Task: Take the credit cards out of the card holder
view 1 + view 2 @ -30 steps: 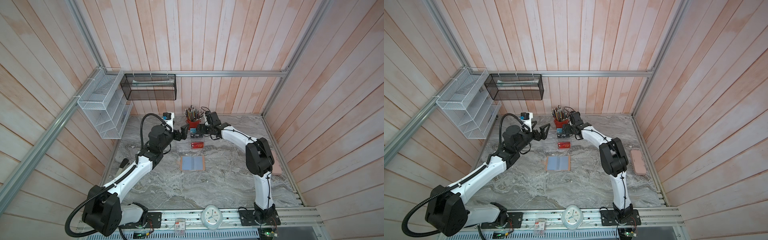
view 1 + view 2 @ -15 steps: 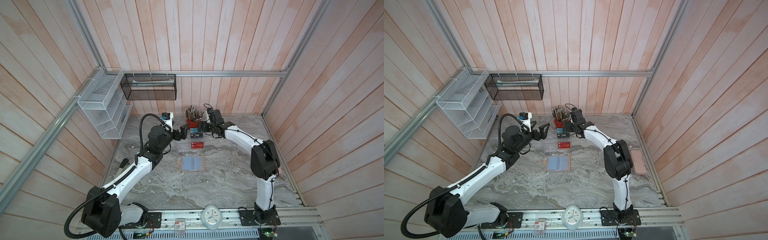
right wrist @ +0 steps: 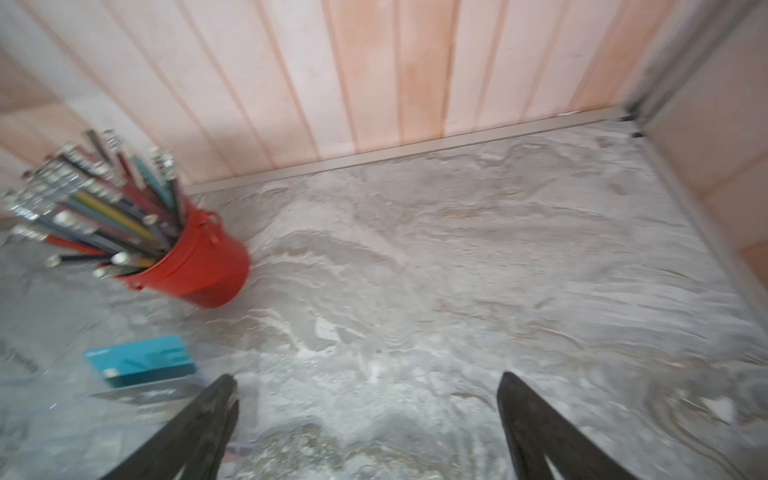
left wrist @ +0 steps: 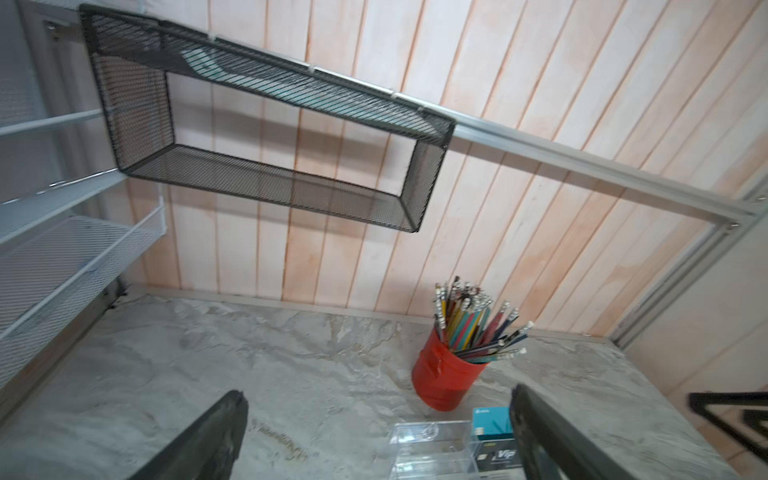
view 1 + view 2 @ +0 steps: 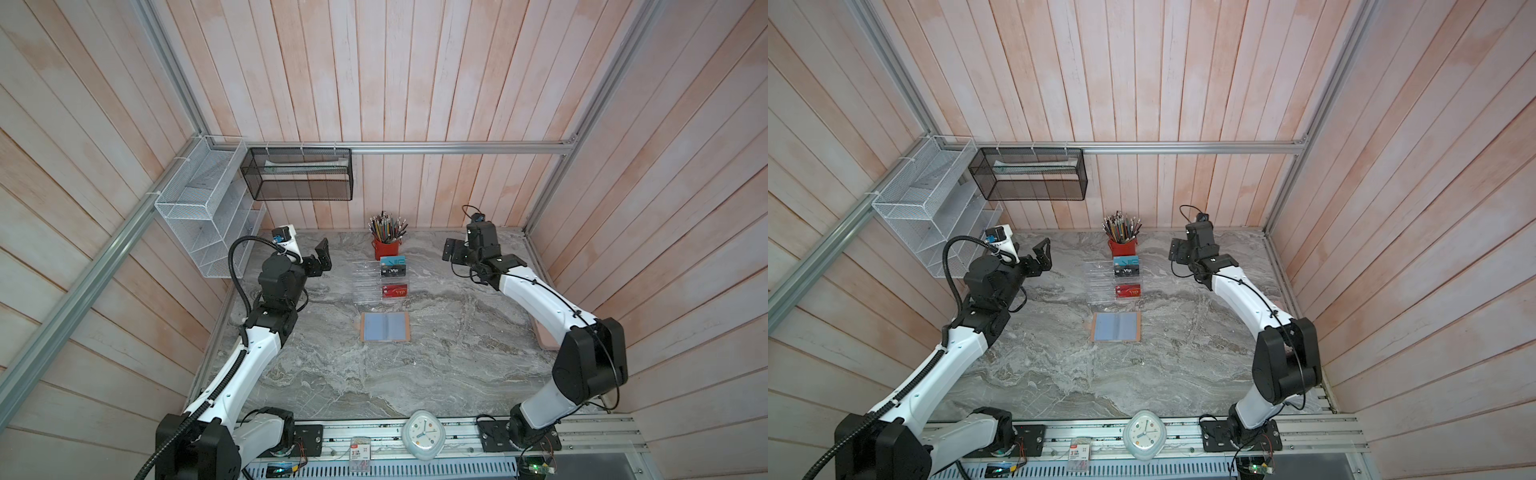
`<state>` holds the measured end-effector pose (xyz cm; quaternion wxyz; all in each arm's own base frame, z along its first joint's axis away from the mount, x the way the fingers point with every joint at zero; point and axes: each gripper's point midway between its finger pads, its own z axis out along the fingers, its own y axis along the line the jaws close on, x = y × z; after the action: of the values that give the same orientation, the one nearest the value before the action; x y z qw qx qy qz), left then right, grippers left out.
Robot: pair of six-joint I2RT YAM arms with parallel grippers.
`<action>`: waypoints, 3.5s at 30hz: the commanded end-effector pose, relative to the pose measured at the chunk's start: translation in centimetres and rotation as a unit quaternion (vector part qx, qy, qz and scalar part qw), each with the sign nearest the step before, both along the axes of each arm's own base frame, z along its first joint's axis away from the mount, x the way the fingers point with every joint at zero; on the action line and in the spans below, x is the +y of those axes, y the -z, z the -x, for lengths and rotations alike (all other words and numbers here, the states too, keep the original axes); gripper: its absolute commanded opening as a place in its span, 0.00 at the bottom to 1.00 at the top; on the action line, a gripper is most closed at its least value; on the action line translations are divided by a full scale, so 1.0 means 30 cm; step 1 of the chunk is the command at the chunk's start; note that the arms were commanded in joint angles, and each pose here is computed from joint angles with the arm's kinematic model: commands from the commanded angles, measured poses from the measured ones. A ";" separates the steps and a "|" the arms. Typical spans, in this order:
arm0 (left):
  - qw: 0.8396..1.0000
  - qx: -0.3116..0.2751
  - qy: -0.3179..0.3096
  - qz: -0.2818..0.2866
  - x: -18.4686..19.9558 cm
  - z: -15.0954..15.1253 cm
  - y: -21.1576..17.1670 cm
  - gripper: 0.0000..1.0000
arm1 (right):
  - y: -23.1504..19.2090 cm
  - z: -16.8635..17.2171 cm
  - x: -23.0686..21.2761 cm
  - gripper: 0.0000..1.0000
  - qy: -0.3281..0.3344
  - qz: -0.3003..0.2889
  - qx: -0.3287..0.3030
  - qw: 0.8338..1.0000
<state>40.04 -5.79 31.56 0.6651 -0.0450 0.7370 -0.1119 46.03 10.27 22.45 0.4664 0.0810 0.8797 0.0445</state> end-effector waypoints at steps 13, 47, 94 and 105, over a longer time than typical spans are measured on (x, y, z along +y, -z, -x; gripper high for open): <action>0.977 0.059 -0.193 -0.068 0.374 0.064 0.386 1.00 | 0.108 0.283 -0.565 0.98 0.233 0.151 -0.144 0.950; 0.989 0.064 -0.122 -0.051 0.343 0.014 0.606 1.00 | 0.217 0.443 -0.548 0.98 0.175 0.177 -0.249 0.936; 0.993 0.020 -0.062 -0.095 0.242 0.045 0.622 1.00 | 0.325 0.302 -0.484 0.98 0.086 0.089 -0.223 0.967; 0.992 0.027 -0.052 -0.108 0.217 0.031 0.631 1.00 | 0.324 0.302 -0.486 0.98 0.088 0.089 -0.224 0.967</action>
<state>38.58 0.77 12.15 0.6453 -0.0218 0.7636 -0.0052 36.74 -4.06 12.27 0.6561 0.0931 0.7467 -0.0575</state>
